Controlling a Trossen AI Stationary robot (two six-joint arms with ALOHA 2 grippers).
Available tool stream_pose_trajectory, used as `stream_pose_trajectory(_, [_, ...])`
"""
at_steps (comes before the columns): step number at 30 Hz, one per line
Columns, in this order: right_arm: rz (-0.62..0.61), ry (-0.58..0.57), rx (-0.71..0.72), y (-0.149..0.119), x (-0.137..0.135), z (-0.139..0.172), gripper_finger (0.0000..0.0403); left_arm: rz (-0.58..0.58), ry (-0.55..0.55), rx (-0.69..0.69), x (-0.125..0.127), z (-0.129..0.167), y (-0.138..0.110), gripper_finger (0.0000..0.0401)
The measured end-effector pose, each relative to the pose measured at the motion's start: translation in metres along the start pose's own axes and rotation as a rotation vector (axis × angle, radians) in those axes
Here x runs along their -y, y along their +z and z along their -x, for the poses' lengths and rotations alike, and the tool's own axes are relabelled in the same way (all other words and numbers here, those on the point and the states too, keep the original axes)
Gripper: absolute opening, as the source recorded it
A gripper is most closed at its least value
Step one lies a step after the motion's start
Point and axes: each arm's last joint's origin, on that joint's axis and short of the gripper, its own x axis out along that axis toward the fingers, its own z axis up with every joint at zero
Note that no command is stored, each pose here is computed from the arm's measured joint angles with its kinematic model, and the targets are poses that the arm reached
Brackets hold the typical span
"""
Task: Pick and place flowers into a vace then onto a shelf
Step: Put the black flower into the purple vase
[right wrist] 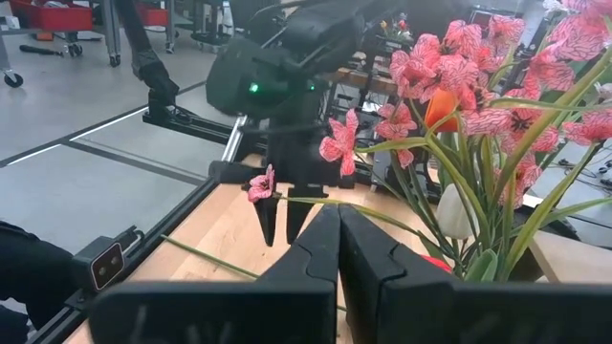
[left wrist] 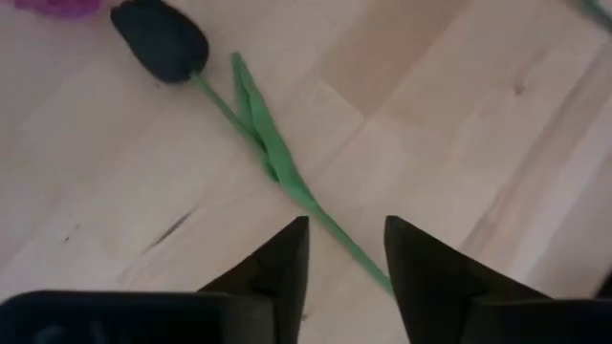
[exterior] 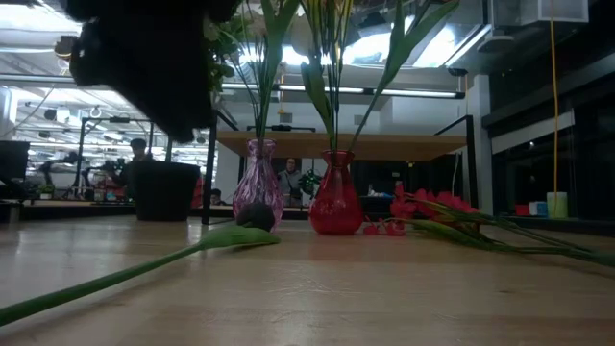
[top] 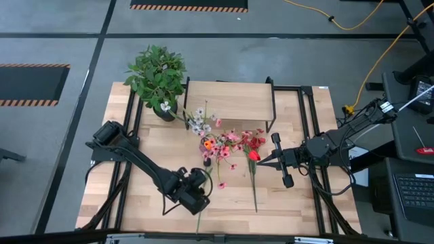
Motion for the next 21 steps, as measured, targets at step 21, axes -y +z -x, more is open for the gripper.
stream_pose_trajectory(21, [0.000, 0.000, 0.000, 0.000, 0.000, 0.000, 0.0007, 0.143, 0.063, -0.085, 0.004, -0.062, -0.013, 0.0171])
